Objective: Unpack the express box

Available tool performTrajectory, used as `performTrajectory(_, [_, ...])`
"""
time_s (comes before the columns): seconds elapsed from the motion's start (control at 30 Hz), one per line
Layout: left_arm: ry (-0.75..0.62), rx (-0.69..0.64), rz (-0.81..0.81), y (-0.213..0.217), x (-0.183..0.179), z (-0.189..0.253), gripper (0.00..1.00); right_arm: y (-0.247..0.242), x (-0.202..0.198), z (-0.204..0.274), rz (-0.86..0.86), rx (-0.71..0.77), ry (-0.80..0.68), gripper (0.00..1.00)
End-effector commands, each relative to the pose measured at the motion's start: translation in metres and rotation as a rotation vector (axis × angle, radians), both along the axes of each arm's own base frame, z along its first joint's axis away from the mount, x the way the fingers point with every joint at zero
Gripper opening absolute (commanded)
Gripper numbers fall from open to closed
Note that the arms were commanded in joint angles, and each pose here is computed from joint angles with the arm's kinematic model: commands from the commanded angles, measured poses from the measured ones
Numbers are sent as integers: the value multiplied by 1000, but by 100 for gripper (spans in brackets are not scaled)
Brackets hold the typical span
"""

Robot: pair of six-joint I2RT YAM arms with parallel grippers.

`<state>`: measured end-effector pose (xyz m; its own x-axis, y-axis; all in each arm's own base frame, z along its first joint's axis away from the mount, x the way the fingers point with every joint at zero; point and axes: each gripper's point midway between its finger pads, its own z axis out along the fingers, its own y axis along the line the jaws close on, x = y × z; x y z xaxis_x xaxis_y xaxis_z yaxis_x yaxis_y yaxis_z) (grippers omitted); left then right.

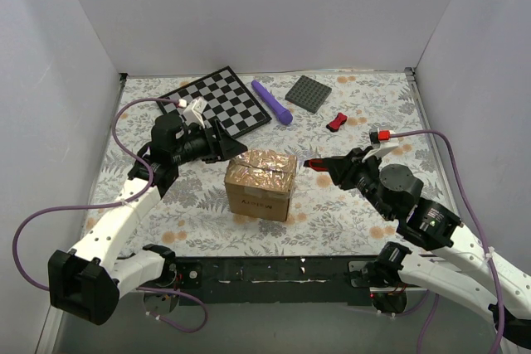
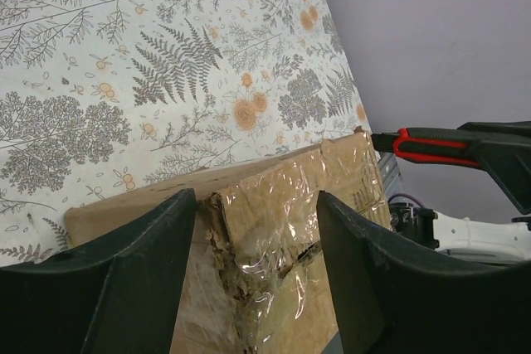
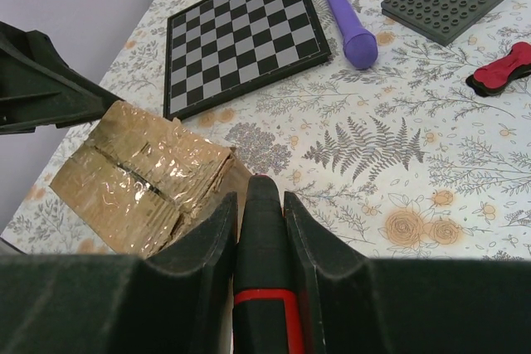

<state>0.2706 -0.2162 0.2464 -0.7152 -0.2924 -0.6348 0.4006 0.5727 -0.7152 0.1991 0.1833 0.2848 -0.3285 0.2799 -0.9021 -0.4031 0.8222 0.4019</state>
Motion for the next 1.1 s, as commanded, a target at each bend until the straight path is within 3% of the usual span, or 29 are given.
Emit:
performTrajectory(0.0, [16, 26, -70, -2, -16, -9, 55, -1, 1, 29, -8, 76, -64, 1])
performTrajectory(0.27, [44, 18, -108, -6, -17, -19, 34, -2, -1, 29, -6, 91, -53, 1])
performTrajectory(0.3, [44, 18, -110, -7, -17, -19, 34, -2, -1, 30, -9, 92, -54, 1])
performTrajectory(0.43, [57, 35, -107, -5, -17, -24, 55, -5, -1, 32, -18, 92, -57, 1])
performTrajectory(0.53, [57, 47, -119, -5, -19, -26, 57, -7, 0, 32, -25, 86, -61, 1])
performTrajectory(0.67, [73, 48, -146, -7, -21, -33, 38, -7, 1, 30, -29, 75, -61, 1])
performTrajectory(0.7, [80, 47, -149, -8, -22, -35, 29, -8, 1, 30, -33, 75, -63, 1])
performTrajectory(0.93, [72, 22, -154, -9, -23, -32, 0, -11, 2, 28, -45, 66, -62, 1])
performTrajectory(1.07, [57, -3, -145, -10, -23, -24, 0, -11, 1, 31, -45, 79, -67, 1])
